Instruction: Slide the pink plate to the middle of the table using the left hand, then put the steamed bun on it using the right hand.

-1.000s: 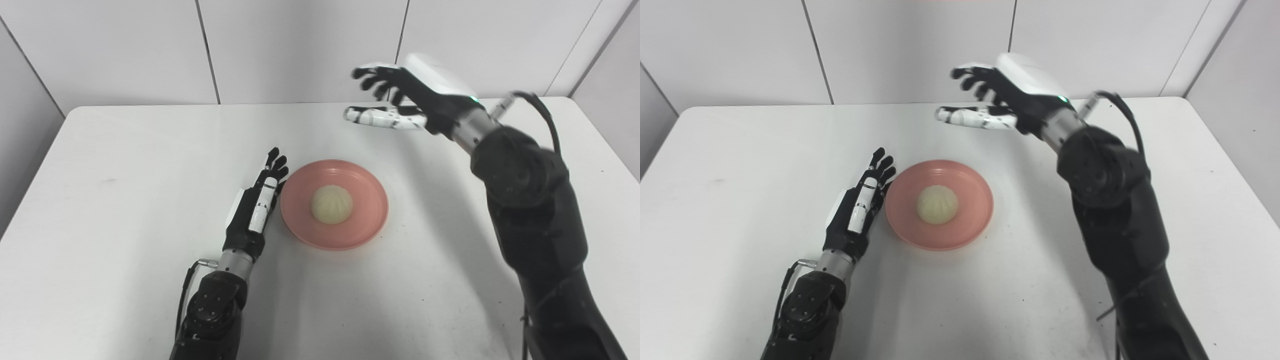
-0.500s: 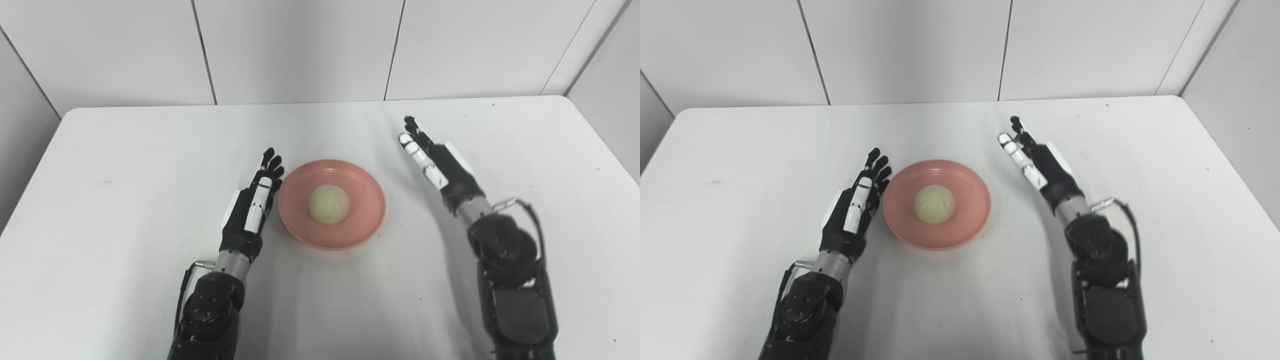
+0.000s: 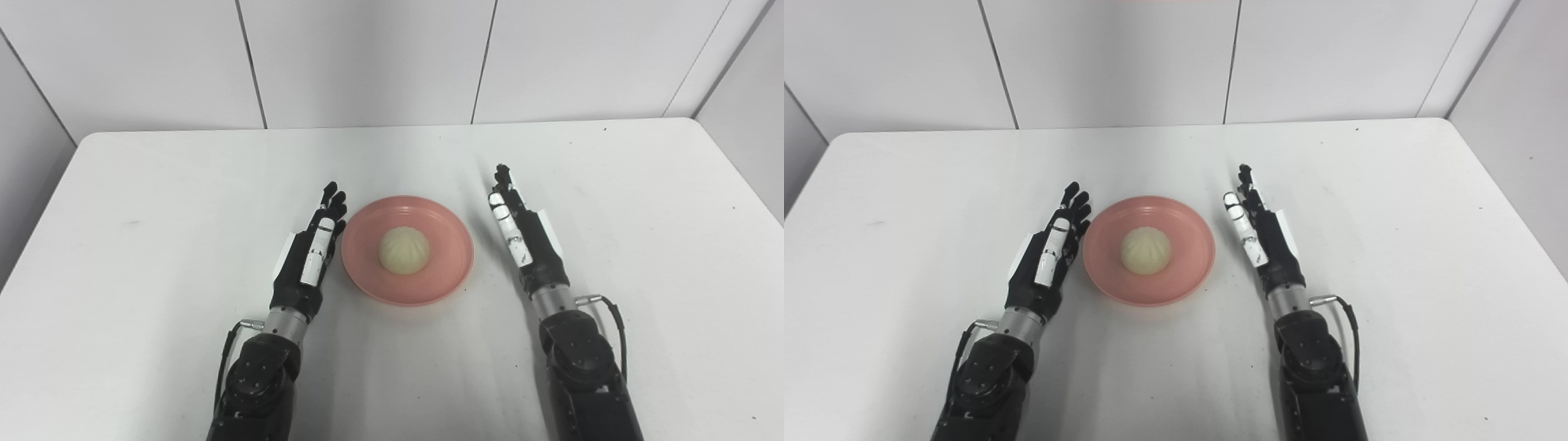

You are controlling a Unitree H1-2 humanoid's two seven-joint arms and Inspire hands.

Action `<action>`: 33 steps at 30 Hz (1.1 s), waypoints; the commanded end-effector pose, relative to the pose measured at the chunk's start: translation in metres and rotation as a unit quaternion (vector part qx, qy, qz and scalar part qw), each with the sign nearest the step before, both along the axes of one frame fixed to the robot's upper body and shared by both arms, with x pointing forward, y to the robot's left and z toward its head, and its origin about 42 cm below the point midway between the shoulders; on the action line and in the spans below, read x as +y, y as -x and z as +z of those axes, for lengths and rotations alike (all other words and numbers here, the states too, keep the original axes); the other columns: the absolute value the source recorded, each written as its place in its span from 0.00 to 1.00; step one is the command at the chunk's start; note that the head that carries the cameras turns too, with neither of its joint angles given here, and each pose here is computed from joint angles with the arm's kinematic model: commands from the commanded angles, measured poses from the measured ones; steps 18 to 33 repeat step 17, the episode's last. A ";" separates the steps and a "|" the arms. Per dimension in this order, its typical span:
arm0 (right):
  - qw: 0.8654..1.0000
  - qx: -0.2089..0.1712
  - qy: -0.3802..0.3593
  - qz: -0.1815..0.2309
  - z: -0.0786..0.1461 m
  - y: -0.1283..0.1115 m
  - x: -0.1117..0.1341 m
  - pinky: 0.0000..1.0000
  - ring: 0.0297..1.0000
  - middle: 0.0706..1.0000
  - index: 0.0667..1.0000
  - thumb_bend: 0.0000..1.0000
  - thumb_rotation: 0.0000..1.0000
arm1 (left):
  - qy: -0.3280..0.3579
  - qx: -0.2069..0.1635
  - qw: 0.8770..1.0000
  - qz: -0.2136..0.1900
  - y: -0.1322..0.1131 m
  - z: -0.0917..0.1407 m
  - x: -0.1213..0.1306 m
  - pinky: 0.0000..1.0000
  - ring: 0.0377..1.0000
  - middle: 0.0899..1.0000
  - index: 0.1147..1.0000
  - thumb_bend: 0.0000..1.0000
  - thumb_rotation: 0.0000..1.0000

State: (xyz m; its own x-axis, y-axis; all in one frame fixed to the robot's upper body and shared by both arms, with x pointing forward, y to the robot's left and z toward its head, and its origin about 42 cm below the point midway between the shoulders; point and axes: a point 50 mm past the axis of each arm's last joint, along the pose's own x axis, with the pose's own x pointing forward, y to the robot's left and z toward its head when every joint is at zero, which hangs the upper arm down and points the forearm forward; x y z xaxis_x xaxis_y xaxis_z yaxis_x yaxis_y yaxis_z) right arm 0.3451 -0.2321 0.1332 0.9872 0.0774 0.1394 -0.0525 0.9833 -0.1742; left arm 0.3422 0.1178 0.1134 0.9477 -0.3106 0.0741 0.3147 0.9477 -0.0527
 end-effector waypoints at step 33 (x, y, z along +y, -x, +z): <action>0.996 0.033 -0.079 0.022 -0.031 0.025 0.015 1.00 1.00 1.00 1.00 0.21 1.00 | -0.006 0.051 0.998 0.046 0.048 -0.047 0.020 1.00 1.00 1.00 1.00 0.38 1.00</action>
